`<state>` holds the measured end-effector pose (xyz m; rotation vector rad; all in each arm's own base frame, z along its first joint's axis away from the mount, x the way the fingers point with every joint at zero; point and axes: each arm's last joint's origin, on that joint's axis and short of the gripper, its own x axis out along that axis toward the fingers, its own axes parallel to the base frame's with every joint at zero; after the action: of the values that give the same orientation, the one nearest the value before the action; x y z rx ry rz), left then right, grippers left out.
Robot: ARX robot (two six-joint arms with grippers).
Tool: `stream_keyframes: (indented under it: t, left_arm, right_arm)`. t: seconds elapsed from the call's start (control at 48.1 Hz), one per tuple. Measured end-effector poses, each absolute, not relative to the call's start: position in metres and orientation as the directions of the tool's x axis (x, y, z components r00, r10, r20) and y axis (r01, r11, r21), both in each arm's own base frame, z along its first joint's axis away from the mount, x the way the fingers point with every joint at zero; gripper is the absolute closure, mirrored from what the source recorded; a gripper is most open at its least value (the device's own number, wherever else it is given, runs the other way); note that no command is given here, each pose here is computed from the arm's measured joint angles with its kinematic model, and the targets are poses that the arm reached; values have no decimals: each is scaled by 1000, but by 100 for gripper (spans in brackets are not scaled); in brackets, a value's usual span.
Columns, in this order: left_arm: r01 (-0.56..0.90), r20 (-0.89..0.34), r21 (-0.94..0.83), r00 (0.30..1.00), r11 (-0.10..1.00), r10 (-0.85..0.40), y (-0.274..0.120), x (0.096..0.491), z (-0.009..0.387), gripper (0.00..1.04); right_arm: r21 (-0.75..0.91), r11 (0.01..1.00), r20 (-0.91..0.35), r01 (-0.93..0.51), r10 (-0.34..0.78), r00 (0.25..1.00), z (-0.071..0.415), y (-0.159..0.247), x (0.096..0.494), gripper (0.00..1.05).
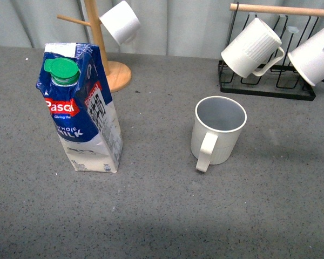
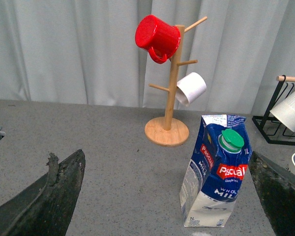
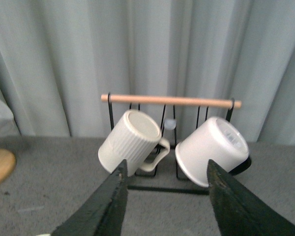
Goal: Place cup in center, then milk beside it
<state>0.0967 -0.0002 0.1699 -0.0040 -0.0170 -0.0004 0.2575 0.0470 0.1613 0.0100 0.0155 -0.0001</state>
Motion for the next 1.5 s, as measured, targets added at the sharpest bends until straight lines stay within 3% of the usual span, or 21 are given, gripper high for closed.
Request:
stream_keyframes:
  t: [0.27, 0.707, 1.497]
  left_arm:
    - [0, 17, -4, 1000, 1000, 0, 0, 97, 170, 6]
    - [0, 17, -4, 1000, 1000, 0, 0, 97, 170, 6]
    - [0, 17, -4, 1000, 1000, 0, 0, 97, 170, 6]
  right_arm:
    - [-1, 1000, -22, -3, 3, 1000, 160, 26, 215, 103]
    - [0, 1000, -17, 3, -3, 1000, 162, 0, 162, 104]
    - [0, 1000, 4, -1, 1, 1000, 168, 0, 124, 104]
